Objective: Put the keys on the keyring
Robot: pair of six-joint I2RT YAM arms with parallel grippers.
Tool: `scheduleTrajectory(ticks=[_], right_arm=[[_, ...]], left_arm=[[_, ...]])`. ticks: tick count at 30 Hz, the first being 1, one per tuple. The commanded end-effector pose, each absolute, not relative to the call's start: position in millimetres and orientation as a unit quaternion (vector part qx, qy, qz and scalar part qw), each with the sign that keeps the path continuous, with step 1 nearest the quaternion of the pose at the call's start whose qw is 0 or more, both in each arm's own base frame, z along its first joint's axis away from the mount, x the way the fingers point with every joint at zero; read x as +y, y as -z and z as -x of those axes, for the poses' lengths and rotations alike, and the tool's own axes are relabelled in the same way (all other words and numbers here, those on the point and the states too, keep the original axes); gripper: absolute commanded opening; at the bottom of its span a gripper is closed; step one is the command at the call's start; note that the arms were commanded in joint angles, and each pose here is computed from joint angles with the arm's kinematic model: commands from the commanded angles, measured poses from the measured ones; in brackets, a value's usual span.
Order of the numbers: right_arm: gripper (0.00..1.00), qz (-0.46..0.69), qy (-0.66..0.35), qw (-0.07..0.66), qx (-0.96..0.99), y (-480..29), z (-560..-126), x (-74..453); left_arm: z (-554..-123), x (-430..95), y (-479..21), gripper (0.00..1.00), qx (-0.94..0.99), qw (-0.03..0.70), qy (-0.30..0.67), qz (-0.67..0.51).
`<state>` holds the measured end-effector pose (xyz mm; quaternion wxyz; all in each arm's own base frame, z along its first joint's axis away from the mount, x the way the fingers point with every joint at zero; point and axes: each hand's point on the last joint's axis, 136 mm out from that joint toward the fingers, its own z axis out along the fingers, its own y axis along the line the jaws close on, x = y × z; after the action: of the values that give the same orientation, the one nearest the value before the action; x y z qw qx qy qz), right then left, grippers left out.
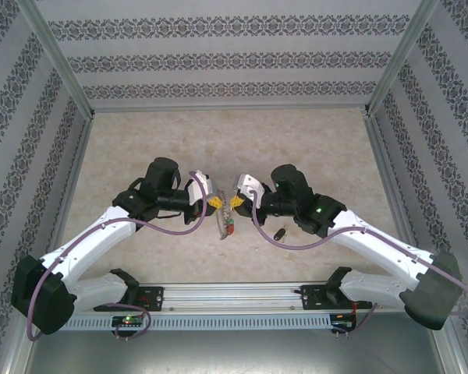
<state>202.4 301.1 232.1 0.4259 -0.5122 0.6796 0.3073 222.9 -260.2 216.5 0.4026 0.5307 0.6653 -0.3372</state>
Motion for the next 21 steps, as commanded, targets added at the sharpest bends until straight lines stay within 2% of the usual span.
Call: scheduleTrajectory(ticks=[1, 13, 21], right_arm=[[0.00, 0.516, -0.335, 0.438, 0.656, -251.5, -198.4, 312.7], [0.00, 0.502, -0.347, 0.444, 0.656, -256.4, -203.1, 321.2], [0.00, 0.497, -0.310, 0.450, 0.674, -246.6, -213.7, 319.9]], left_arm=[[-224.4, -272.0, -239.8, 0.00, 0.635, 0.430, 0.348, -0.539], [-226.3, -273.1, -237.2, 0.00, 0.635, 0.429, 0.344, -0.542], [-226.9, -273.9, -237.6, 0.00, 0.633, 0.431, 0.345, -0.543]])
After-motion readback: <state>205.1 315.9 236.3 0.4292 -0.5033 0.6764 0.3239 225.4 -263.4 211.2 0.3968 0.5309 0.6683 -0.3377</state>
